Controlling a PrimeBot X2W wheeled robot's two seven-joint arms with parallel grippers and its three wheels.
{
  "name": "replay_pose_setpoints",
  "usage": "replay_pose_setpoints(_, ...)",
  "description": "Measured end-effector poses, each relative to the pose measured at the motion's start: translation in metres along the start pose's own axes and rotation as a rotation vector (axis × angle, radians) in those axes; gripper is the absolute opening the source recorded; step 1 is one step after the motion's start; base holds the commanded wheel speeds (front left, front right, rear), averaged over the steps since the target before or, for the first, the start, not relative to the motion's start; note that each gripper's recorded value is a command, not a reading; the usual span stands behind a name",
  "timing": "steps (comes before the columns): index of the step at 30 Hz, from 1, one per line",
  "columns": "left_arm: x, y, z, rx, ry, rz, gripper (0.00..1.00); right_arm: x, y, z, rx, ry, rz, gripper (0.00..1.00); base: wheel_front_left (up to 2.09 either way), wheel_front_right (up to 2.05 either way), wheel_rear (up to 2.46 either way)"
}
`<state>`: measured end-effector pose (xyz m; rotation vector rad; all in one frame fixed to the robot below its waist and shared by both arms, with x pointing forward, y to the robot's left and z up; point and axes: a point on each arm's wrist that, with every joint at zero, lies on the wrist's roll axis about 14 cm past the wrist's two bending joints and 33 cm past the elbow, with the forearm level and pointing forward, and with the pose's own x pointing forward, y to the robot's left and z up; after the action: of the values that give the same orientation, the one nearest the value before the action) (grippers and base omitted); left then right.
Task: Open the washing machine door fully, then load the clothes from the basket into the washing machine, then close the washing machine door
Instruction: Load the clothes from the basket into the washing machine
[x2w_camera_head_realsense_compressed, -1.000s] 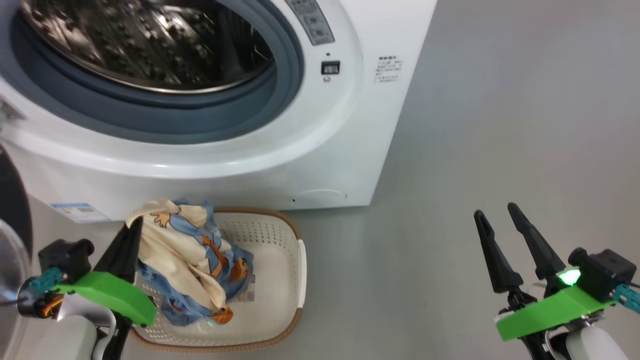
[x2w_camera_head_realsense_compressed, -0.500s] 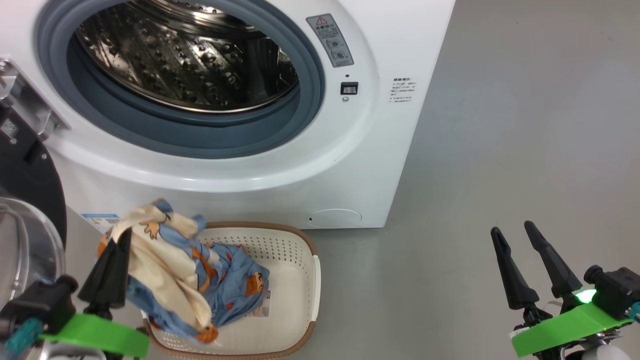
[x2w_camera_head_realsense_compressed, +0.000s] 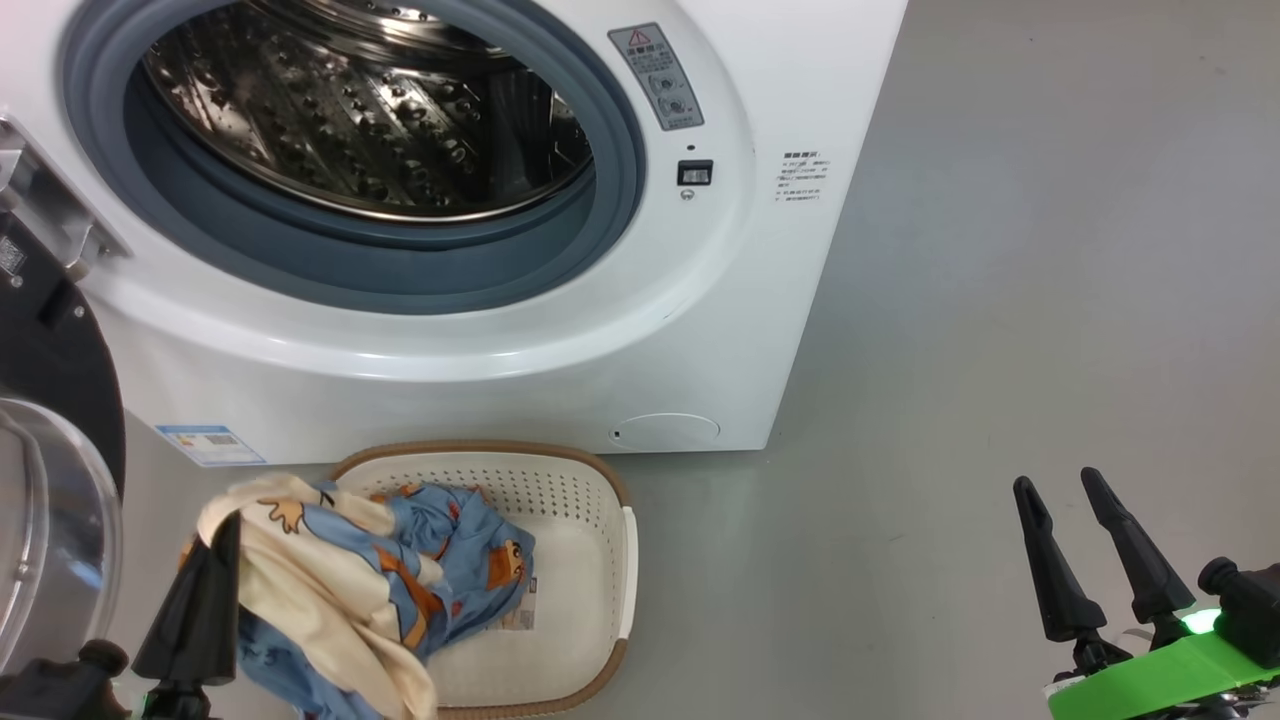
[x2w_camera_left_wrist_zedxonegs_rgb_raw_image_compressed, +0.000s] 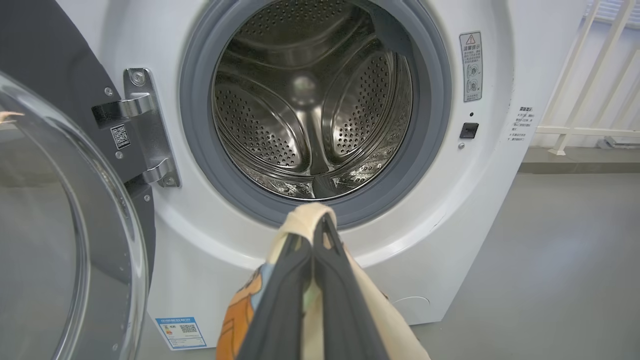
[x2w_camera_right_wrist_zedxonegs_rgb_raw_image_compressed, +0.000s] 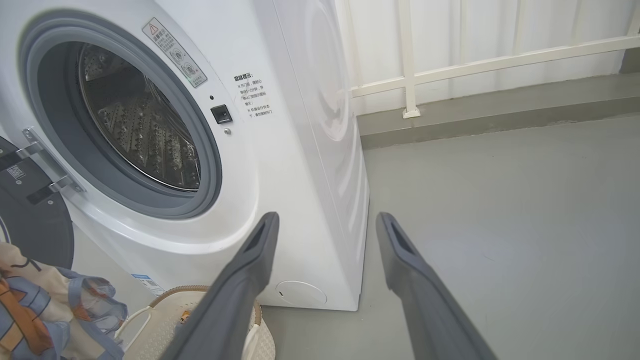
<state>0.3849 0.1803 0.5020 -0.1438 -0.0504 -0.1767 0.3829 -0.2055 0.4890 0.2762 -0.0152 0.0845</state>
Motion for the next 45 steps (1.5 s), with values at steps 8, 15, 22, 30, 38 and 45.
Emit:
replay_pose_setpoints(8,0.021,-0.003,0.008,-0.023,-0.039,-0.017,0.00,0.002,-0.002,-0.009,0.011,0.018,-0.015,1.00,0.00,0.00,0.00)
replay_pose_setpoints(15,0.079,-0.012,0.061,-0.057,-0.228,-0.070,0.00,0.011,0.003,-0.022,0.026,0.045,-0.013,1.00,0.00,0.00,0.00)
replay_pose_setpoints(22,0.125,-0.028,0.092,-0.038,-0.327,-0.155,0.00,0.022,0.005,-0.029,0.033,0.048,-0.018,1.00,0.00,0.00,0.00)
replay_pose_setpoints(30,0.191,-0.033,0.086,-0.035,-0.314,-0.180,0.00,0.038,0.009,-0.040,0.056,0.057,-0.020,1.00,0.00,0.00,0.00)
replay_pose_setpoints(38,0.238,-0.026,0.012,-0.014,-0.103,-0.159,0.00,0.039,0.003,-0.049,0.054,0.077,-0.054,1.00,0.00,0.00,0.00)
replay_pose_setpoints(45,0.263,-0.034,-0.044,0.016,0.055,-0.177,0.00,0.043,-0.006,-0.053,0.046,0.082,-0.081,1.00,0.00,0.00,0.00)
